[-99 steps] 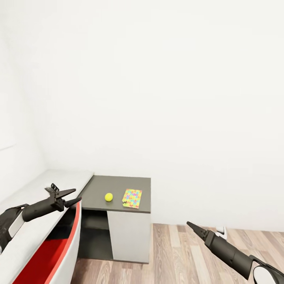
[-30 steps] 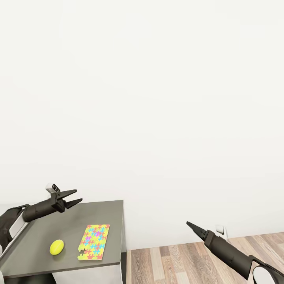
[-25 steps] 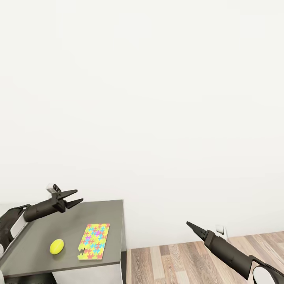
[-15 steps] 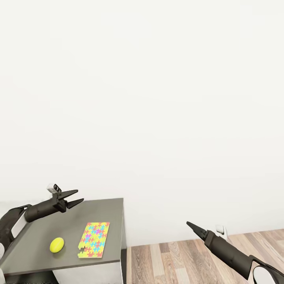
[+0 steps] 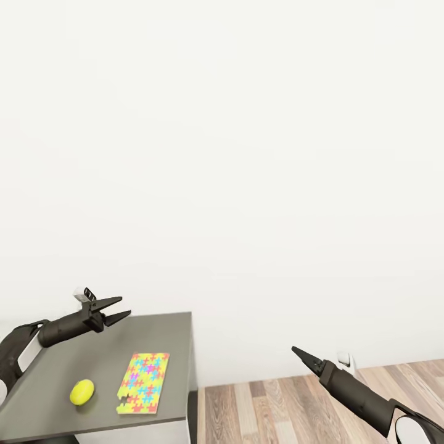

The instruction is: Put all the toys in the child's room - the three board games (two on the bed and one on the table), the two jigsaw puzzles on the table, and the tennis ball on the table - inside the toy box on the table in the child's room.

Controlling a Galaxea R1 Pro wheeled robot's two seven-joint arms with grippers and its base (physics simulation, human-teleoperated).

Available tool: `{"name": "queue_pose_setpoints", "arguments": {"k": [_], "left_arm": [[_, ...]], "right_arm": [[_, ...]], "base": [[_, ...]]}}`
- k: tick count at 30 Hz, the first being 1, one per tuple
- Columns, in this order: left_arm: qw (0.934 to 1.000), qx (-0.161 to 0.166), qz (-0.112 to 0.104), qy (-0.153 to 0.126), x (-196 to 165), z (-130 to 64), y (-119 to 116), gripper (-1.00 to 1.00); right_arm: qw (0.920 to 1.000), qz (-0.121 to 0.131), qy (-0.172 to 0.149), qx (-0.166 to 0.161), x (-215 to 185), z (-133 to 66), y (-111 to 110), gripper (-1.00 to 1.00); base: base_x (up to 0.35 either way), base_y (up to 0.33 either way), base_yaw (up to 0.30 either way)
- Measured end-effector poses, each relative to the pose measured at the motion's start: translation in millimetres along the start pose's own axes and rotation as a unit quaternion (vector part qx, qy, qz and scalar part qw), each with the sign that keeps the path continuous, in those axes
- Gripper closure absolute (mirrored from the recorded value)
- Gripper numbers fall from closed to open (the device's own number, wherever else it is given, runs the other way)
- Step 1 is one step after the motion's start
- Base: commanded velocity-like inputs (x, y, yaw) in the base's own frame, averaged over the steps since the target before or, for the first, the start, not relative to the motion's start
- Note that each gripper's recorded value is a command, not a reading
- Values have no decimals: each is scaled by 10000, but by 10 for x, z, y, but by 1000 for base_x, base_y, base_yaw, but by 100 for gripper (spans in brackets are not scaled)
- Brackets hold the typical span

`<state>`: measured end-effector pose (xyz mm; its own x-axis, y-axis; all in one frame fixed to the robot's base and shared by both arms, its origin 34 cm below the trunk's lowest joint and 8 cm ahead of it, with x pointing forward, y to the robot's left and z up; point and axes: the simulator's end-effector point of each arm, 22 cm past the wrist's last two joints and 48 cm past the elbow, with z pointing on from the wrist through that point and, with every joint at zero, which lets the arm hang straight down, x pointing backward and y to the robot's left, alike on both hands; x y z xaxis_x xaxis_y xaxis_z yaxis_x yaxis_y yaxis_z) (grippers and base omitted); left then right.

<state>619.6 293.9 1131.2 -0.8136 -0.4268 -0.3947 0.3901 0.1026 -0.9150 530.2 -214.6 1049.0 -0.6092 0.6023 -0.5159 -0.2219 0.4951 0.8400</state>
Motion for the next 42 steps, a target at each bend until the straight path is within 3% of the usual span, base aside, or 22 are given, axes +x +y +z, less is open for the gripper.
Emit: {"name": "queue_pose_setpoints", "arguments": {"k": [19,23,34,37,40,42], "left_arm": [[10000,11,-11,5,5,16,7,-100],[10000,11,-10,6,5,16,7,-100],[10000,18,-10,16,15,31,10,-100],[9996,-273,-4,18,13,33,135,-100],[9971,-760,-19,39,28,52,355,-100],[9918,-1278,-46,55,42,79,593,-100]], "right_arm": [[10000,6,16,5,7,6,-5,-100],[9992,23,44,396,22,10,-173,-100],[9977,13,57,676,45,20,-287,-100],[9957,18,64,925,50,10,-390,-100],[9926,49,99,1209,90,17,-498,-100],[9900,77,185,1399,183,85,-540,-100]], "base": [[65,0,0],[0,0,0],[0,0,0],[0,0,0],[0,0,0],[0,0,0]]}}
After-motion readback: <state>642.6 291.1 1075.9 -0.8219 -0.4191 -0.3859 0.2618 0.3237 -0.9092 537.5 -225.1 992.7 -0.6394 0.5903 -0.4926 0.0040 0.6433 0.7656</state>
